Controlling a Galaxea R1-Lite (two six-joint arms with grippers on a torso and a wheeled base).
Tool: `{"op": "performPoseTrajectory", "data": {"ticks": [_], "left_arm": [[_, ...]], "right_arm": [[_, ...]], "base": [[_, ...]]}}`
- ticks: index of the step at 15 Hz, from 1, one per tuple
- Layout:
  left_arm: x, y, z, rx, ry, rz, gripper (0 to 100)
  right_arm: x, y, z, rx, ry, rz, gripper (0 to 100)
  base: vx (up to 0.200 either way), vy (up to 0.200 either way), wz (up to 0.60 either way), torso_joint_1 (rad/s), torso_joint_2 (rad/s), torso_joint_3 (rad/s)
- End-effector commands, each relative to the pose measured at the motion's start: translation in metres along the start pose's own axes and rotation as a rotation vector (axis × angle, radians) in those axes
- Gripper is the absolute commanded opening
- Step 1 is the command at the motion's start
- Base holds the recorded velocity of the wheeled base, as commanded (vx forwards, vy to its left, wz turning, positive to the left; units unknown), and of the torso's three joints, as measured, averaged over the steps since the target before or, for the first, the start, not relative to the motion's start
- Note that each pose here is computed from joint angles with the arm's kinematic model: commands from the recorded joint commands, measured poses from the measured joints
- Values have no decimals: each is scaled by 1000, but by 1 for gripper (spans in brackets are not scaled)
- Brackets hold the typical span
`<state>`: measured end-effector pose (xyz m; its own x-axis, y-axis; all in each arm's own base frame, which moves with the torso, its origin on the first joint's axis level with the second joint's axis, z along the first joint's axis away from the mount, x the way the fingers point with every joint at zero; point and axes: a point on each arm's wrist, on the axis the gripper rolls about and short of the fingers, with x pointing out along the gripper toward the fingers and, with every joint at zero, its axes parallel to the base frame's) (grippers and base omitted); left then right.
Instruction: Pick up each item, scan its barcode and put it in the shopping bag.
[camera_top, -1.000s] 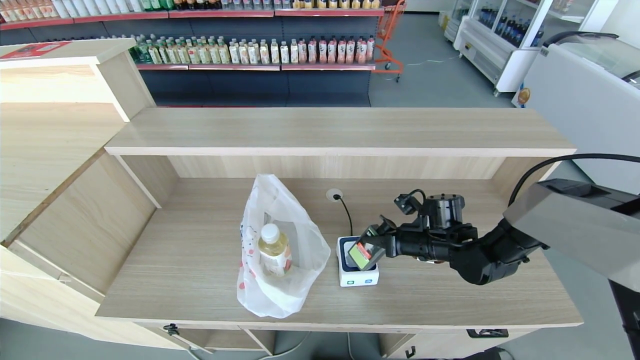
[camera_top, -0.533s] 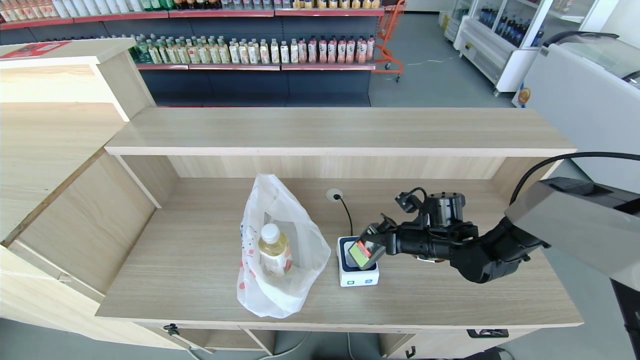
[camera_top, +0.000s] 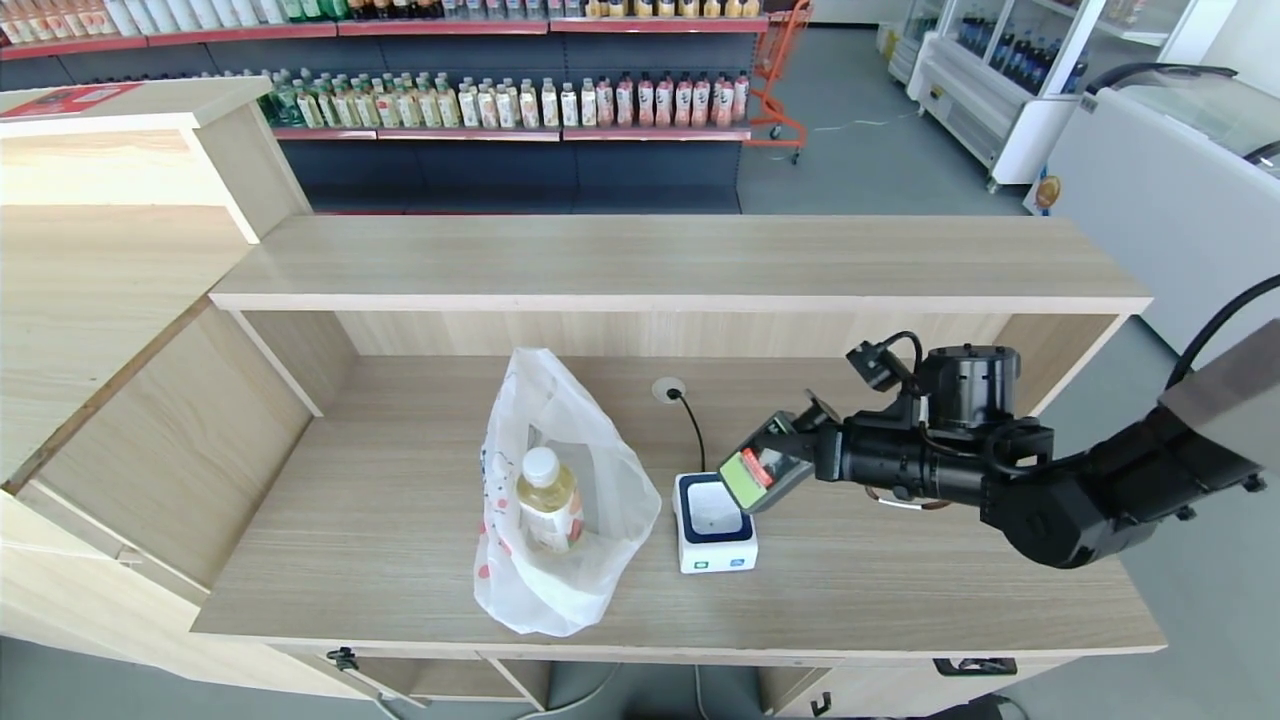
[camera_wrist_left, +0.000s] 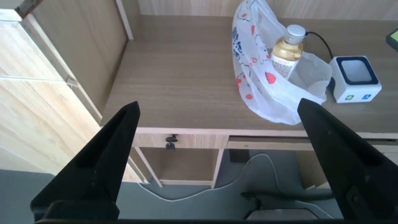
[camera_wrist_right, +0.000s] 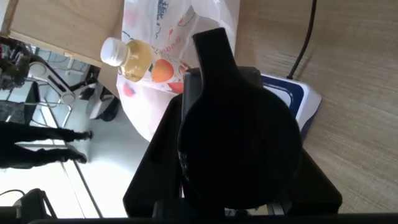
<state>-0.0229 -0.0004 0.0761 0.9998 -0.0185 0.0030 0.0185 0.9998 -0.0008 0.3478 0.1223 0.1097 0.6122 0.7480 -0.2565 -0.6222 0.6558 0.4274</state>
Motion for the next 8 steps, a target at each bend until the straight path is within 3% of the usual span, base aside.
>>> {"op": "performPoseTrajectory", "data": {"ticks": [1,6,8], "left_arm": [[0,0,0,1,0,0,100],[0,0,0,2,0,0,100],[0,0,0,-2,0,0,100]], "right_arm": [[-16,14,15,-29,-46,11,0],[-13,11,14,-90,-45,5,0],[-5,6,12,-147,-38,1,0]], "base": [[0,200,0,-7,-2,2],[0,200,0,3,6,3],[0,0,0,0,0,0]]}}
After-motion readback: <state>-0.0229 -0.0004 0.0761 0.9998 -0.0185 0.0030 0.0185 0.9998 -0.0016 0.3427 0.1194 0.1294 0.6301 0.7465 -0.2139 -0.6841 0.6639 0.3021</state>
